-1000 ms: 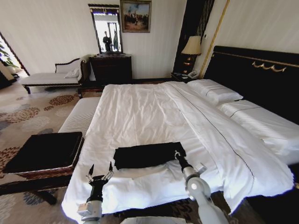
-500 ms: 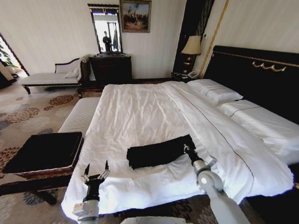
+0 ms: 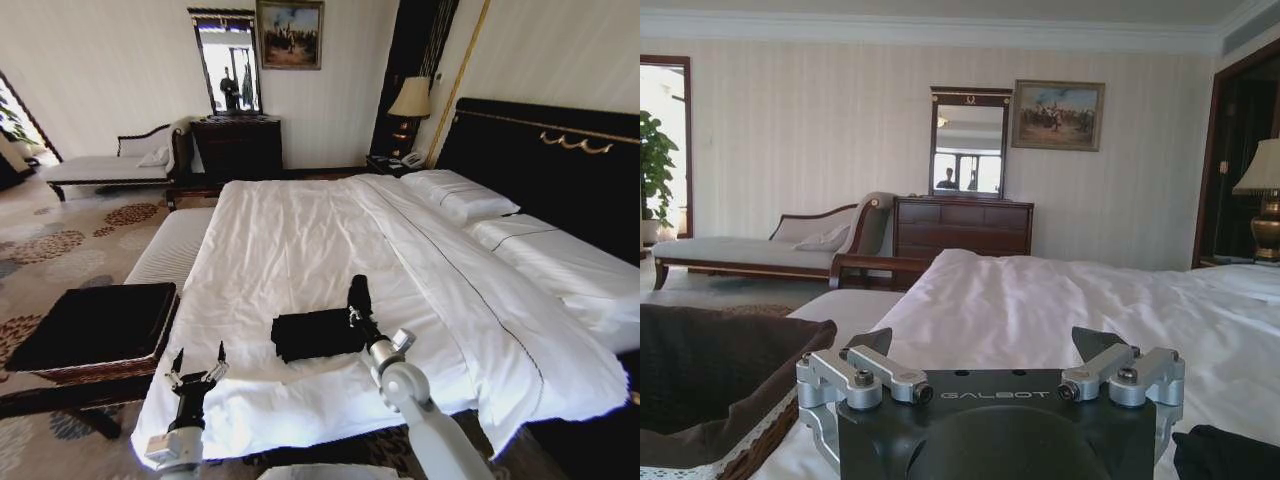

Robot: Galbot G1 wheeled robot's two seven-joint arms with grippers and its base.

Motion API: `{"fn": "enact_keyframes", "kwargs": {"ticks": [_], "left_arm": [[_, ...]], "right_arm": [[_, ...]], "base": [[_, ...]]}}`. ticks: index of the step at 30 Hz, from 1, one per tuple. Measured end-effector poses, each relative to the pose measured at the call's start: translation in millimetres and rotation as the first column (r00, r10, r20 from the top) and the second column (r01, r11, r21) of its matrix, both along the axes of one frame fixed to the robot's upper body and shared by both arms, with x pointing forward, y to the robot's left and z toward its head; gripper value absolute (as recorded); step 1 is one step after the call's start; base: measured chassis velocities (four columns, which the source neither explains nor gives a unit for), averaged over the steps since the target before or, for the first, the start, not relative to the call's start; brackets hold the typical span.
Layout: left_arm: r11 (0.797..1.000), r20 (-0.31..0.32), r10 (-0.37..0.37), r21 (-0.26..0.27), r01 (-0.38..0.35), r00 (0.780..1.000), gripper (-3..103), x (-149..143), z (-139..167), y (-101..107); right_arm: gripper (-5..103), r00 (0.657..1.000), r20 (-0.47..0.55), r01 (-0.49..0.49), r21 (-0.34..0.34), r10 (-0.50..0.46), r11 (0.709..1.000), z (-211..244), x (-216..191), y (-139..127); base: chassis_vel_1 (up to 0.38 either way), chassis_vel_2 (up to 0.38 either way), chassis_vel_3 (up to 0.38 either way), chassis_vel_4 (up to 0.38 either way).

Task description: Fold the clothes on the bed and place them into the basket.

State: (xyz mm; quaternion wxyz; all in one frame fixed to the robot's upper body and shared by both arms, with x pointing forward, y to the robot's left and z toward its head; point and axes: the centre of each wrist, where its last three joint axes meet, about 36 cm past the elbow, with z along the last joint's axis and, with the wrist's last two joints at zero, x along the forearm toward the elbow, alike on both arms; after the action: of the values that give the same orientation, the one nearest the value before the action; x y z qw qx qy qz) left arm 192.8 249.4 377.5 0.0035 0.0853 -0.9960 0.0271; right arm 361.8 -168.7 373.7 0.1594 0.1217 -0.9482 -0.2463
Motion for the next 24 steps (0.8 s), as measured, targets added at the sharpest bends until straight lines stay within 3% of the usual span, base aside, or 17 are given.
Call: {"fn": "enact_keyframes", "kwargs": {"ticks": [10,24], "left_arm": [[1.0,-0.002,0.003,-0.008,-0.003,1.0,100,3,-3,-4],[1.0,0.0,0.005,-0.007,-0.005,1.0,100,3,-5,-5]], "right_arm": [[4,0.995,-0.015,-0.095,-0.044,0.094,0.995,-23,1,42],[4,0.991,-0.032,-0.129,-0.033,0.128,0.991,-31,-5,60]], "base": [[0.0,0.0,0.0,0.0],[0.0,0.0,0.0,0.0]]}}
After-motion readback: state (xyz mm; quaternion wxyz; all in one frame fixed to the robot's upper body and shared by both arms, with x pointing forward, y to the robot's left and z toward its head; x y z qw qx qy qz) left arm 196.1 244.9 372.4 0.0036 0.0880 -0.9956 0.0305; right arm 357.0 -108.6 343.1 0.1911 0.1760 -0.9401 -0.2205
